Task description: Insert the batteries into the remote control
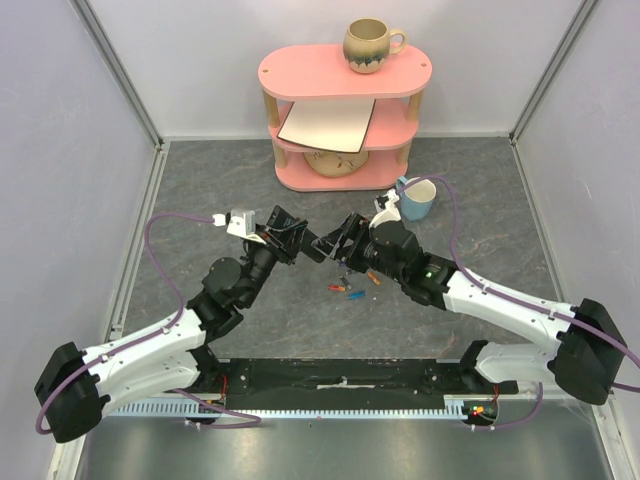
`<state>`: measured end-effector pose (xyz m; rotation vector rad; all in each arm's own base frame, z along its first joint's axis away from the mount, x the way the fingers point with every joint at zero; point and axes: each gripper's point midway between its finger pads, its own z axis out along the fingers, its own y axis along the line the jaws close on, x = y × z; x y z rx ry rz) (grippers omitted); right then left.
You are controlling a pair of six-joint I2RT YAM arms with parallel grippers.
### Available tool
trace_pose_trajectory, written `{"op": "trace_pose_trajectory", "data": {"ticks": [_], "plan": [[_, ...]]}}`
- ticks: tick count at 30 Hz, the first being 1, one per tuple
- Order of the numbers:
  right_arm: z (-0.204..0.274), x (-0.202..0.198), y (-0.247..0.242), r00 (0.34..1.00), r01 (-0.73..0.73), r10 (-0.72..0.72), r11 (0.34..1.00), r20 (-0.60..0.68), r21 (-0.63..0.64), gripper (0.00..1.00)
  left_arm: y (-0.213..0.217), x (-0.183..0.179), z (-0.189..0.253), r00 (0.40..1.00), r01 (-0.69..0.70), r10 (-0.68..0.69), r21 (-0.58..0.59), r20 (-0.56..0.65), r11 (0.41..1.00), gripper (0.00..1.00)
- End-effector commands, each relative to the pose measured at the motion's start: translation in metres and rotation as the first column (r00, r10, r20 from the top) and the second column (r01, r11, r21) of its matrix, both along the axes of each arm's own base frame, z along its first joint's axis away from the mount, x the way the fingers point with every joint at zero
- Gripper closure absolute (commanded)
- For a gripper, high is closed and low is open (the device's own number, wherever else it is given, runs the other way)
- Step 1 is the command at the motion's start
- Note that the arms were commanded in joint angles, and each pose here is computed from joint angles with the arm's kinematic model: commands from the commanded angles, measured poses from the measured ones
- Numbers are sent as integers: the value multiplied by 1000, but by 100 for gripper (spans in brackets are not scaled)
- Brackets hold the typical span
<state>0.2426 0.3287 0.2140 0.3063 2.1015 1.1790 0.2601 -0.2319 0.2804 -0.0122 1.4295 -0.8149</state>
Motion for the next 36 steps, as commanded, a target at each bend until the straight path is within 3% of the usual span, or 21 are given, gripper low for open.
{"op": "trace_pose_trajectory", "data": {"ticks": [1, 20, 27, 36], "plan": [[-3, 1, -8, 1000, 30, -30, 999, -2, -14, 19, 2, -5, 51, 994, 14, -3, -101, 105, 995, 98], [-8, 15, 3, 1000, 10, -11, 988, -4, -154, 21, -27, -23, 67, 973, 197, -177, -126, 150, 972, 98], [-34, 13, 6, 997, -26, 6, 970, -82, -241, 23, -23, -27, 81, 963, 199, -168, -132, 212, 971, 98], [-44, 9, 8, 993, -54, 24, 964, -117, -261, 24, -16, -26, 92, 960, 166, -129, -136, 249, 977, 98]]}}
